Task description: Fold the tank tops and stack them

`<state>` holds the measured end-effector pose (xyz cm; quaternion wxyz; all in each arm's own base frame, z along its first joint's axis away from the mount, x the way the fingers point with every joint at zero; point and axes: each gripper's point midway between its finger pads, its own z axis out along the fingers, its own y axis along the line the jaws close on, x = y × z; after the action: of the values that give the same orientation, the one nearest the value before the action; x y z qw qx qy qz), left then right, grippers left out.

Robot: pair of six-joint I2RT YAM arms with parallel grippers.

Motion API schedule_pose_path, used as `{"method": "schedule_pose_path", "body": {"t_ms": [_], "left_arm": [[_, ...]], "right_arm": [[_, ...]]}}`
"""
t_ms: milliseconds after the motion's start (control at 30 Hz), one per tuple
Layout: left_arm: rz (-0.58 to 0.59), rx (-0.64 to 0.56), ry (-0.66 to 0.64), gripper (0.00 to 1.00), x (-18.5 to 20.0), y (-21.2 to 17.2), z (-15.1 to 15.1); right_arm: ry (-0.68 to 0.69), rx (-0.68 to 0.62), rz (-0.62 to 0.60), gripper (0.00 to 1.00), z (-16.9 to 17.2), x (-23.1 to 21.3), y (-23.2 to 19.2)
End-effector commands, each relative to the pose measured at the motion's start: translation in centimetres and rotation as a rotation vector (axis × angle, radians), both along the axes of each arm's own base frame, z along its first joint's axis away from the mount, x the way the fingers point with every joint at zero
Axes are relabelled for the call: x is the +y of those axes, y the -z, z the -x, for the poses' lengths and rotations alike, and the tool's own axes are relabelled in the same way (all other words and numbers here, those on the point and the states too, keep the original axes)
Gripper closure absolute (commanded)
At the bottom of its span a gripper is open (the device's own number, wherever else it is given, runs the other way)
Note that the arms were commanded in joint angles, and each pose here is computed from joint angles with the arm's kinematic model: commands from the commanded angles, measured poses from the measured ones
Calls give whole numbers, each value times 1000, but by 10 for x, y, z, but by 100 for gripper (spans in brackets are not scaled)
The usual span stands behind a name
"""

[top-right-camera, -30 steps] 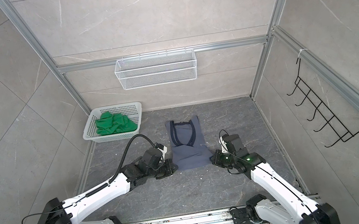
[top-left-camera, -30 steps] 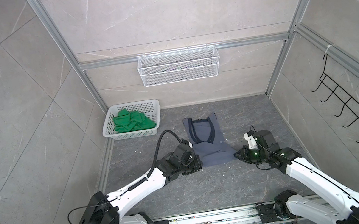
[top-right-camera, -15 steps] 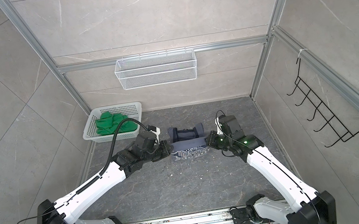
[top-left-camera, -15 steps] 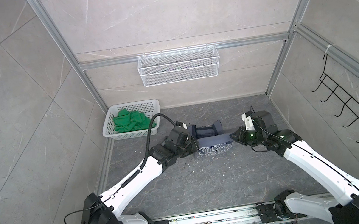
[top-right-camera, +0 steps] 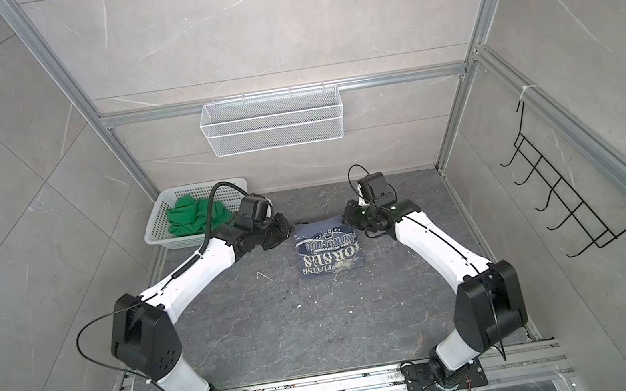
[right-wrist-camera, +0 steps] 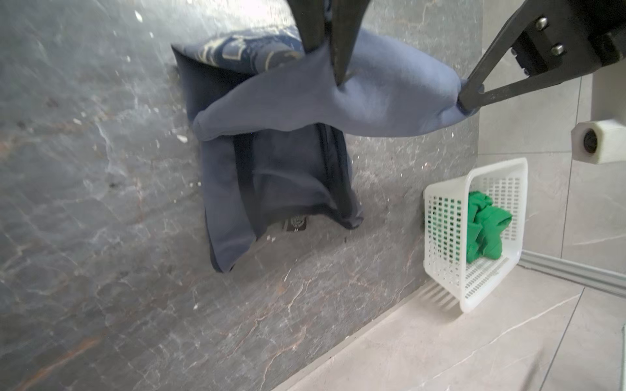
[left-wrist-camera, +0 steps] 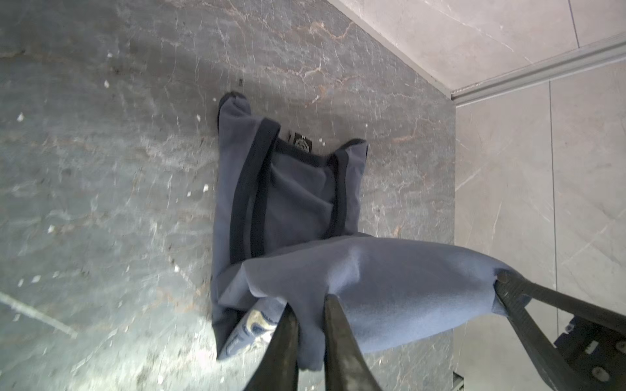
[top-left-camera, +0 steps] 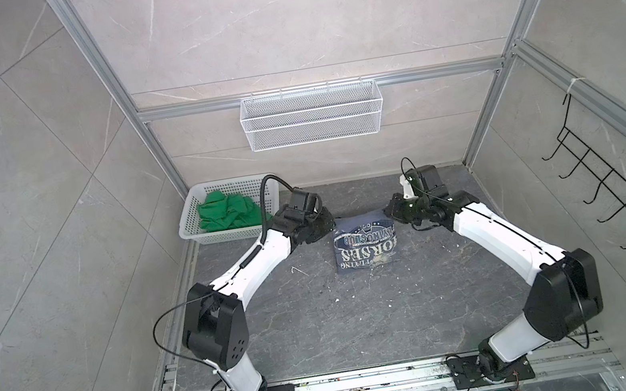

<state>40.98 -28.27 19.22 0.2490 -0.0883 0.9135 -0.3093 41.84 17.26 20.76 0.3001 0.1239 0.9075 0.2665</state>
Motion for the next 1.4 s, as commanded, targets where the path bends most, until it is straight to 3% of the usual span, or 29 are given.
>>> {"method": "schedule_pose_path", "body": {"t_ms": [0,167,467,667,833,1000,1100,1267,1367], "left_arm": [[13,16,48,82,-5,3,-20],[21,28,37,83,-6,19,-47],[38,-23,7,96,-3,21,-78],[14,-8,9,96,-5,35,-98],[7,33,7,86,-7,60,-111],[-13,50,3,58,-2,70,-123],[-46,39,6,45,7,59,-125],[-174,-15,-3,23,37,35,-110],[-174,-20,14,19,41,39,-95]], "right_arm": [[7,-31,13,99,-29,-4,4],[-9,-25,15,98,-57,0,20],[-12,-5,-16,98,-89,9,45],[3,27,-9,96,-106,10,66],[17,53,18,91,-118,7,84],[44,68,43,53,-126,0,91],[68,54,88,40,-124,-10,79],[64,11,160,29,-101,-23,56],[53,25,181,26,-85,-26,65]]}}
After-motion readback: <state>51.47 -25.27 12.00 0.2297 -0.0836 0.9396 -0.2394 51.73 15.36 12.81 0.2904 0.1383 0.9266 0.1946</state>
